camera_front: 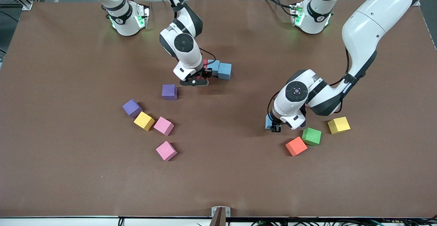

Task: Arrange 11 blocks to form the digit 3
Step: 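Carry the red cube above the first red cube with the right gripper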

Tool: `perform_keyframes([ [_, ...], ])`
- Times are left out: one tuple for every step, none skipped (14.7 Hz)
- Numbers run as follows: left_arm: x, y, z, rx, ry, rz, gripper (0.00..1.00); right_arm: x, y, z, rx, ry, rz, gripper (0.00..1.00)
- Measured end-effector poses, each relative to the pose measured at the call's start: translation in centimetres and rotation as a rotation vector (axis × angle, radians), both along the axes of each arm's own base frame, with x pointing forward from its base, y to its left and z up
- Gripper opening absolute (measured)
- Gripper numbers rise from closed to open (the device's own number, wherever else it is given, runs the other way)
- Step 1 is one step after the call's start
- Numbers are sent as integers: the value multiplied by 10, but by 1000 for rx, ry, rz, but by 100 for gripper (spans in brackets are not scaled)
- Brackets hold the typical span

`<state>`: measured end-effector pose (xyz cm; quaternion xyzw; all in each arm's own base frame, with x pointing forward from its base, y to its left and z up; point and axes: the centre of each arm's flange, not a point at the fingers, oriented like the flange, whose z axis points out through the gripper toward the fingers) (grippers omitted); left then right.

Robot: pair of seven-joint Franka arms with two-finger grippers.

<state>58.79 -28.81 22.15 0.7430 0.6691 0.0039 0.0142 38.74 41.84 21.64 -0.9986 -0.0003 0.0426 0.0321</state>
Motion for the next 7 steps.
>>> perform_keyframes([
  [0,0,0,0,0,0,62,0,0,0,0,0,0,51],
  [0,0,0,0,-1,0,62,0,0,0,0,0,1,51],
  [0,0,0,0,-1,0,62,0,0,0,0,0,1,51],
  [0,0,0,0,-1,0,62,0,0,0,0,0,0,51],
  [0,0,0,0,-1,0,62,0,0,0,0,0,-1,51],
  [0,0,0,0,-1,1,62,0,0,0,-1,0,-2,56],
  [0,0,0,0,0,1,62,1,-1,-1,-1,0,-4,63],
])
